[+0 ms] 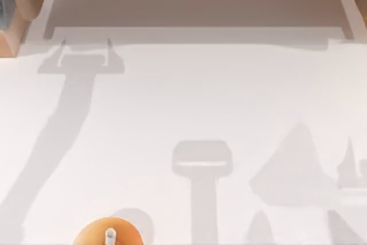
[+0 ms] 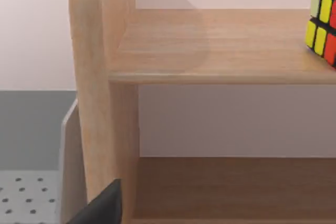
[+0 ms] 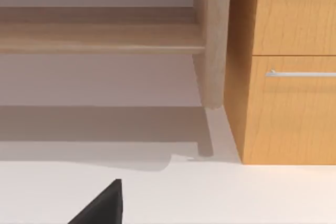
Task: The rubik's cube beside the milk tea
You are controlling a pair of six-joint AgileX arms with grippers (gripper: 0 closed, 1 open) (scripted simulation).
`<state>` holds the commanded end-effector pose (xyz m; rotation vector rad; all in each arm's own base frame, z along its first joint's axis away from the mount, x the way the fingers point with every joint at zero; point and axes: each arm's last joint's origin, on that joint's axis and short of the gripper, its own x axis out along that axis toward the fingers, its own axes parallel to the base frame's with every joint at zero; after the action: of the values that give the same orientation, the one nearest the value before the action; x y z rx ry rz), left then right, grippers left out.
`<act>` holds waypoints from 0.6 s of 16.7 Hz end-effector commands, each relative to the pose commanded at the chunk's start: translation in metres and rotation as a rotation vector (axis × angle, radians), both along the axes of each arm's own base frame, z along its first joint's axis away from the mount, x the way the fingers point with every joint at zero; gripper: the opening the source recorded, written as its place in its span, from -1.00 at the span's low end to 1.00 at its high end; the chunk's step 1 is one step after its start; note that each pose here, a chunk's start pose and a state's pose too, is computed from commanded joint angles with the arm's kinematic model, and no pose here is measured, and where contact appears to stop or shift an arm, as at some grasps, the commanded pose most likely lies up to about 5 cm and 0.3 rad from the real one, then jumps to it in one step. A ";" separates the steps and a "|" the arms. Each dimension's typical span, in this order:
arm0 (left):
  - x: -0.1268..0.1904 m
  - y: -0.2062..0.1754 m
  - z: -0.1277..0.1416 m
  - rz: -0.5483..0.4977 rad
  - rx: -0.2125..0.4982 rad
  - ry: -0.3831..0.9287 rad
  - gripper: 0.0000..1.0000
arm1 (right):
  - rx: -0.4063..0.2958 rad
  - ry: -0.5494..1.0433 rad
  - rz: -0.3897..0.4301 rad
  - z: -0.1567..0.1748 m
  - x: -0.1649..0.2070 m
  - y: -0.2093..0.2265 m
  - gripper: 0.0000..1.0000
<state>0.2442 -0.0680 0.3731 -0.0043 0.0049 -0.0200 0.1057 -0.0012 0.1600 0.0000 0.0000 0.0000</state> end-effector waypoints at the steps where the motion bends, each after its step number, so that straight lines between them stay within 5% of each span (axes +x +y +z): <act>1: 0.022 -0.013 0.007 0.000 0.002 0.006 1.00 | 0.000 0.000 0.000 0.000 0.000 0.000 1.00; 6: 0.106 -0.079 0.015 0.001 0.010 0.014 1.00 | 0.000 0.000 0.000 0.000 0.000 0.000 1.00; 10: 0.130 -0.113 0.013 0.000 0.005 -0.002 1.00 | 0.000 0.000 0.000 0.000 0.000 0.000 1.00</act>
<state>0.3746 -0.1814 0.3862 0.0010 0.0032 -0.0201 0.1057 -0.0012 0.1600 0.0000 0.0000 0.0000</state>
